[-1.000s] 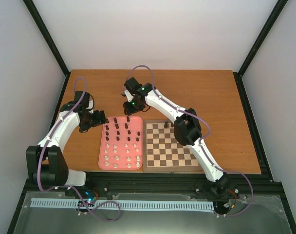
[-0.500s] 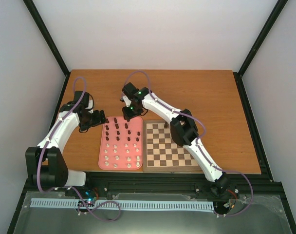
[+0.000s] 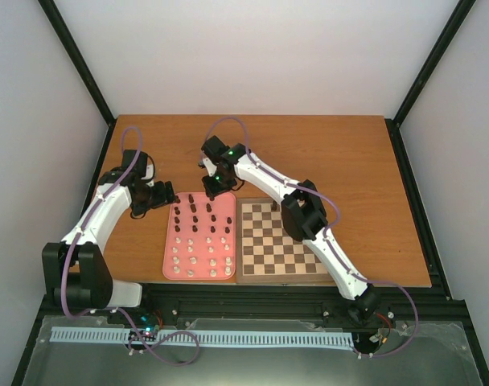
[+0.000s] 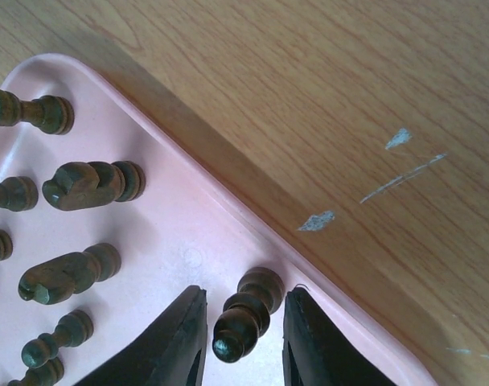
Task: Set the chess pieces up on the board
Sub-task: Pick up the chess piece from the storage box, then place the chess piece on the chessboard.
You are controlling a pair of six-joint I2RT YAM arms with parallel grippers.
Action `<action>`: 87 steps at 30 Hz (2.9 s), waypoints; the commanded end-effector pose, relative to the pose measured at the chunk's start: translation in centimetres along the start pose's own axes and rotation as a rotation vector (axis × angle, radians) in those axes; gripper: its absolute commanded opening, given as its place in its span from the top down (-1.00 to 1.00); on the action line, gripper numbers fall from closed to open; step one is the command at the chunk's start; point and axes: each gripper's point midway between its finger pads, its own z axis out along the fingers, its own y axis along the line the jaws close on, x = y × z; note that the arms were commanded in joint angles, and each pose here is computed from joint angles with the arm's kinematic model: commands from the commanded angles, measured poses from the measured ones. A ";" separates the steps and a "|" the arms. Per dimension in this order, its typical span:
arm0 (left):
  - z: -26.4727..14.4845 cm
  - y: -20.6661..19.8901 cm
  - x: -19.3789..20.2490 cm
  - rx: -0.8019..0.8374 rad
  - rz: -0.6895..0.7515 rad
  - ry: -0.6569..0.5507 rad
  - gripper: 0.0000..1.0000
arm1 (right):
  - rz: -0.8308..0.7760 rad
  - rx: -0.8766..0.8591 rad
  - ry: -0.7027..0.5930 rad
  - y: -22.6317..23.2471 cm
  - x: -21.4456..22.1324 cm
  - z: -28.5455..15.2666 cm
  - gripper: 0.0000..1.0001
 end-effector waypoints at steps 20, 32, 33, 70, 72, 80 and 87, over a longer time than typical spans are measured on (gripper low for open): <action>-0.6 -0.2 -0.5 0.011 0.015 -0.030 -1.00 | -0.037 0.124 -0.187 0.7 -3.5 -9.1 0.87; -0.5 -0.3 -0.7 0.015 0.014 -0.029 -1.00 | 0.213 0.411 -0.222 -9.9 5.2 -17.0 0.94; -0.5 -0.3 -0.6 0.016 0.014 -0.026 -0.99 | 0.245 0.418 -0.233 -10.8 6.2 -17.9 0.94; 0.1 -0.5 -0.7 0.027 0.012 -0.005 -0.99 | 0.459 0.453 -0.125 -17.4 16.6 -14.9 0.91; 0.1 -0.5 -0.7 0.025 0.014 -0.006 -0.99 | 0.460 0.455 -0.116 -17.5 16.8 -14.8 0.90; 0.2 -0.5 -0.7 0.026 0.014 -0.002 -0.99 | 0.463 0.461 -0.096 -17.7 17.3 -14.3 0.85; 0.3 -0.4 -0.6 0.024 0.012 0.000 -0.99 | 0.465 0.470 -0.086 -17.8 17.6 -14.2 0.73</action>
